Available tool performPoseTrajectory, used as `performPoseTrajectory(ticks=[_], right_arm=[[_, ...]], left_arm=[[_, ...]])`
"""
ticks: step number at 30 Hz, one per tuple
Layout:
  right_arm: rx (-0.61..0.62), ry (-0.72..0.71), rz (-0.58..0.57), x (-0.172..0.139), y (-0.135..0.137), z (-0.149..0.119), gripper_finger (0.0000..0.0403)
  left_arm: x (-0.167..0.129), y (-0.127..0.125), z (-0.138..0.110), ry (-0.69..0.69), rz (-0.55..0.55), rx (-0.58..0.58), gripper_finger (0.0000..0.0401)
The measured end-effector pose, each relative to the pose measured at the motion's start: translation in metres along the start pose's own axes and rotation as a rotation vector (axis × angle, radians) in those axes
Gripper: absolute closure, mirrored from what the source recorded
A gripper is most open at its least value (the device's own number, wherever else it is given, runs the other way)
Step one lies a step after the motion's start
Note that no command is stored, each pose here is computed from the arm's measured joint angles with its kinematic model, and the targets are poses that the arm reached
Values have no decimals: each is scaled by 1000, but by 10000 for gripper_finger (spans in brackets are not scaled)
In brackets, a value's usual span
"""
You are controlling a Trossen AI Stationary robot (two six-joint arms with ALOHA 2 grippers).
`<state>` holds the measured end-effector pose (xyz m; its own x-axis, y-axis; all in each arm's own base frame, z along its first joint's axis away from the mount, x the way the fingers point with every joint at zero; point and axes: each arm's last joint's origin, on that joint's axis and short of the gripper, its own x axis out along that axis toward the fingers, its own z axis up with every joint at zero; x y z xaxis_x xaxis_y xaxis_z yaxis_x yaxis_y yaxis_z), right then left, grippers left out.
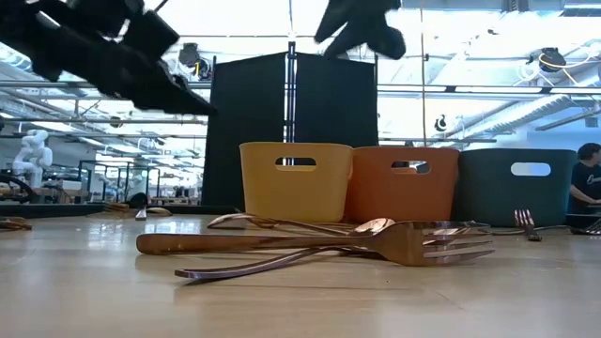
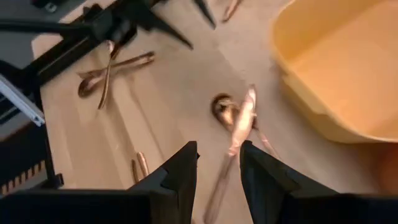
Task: Sort silverware
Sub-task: Put the copper knife into the blue bin
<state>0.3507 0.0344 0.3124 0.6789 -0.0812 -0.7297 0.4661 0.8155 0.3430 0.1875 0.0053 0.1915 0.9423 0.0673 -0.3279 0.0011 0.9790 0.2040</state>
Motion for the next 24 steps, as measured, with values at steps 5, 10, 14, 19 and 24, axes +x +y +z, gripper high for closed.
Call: performPoseTrajectory(ticks=[5, 10, 14, 19, 24], right_arm=[[-24, 101, -61, 55, 6, -22, 293], [2, 171, -96, 106, 9, -46, 293], [-23, 179, -67, 126, 18, -60, 293], [-14, 87, -148, 127, 27, -70, 293], [16, 0, -243, 125, 31, -77, 293]], left_arm=[[-19, -1, 7, -146, -91, -33, 244], [-31, -3, 10, -249, -176, -25, 244], [-32, -4, 11, -263, -222, -28, 244], [-32, -5, 9, -250, -228, -47, 244], [-30, -5, 8, -240, -249, -71, 244]])
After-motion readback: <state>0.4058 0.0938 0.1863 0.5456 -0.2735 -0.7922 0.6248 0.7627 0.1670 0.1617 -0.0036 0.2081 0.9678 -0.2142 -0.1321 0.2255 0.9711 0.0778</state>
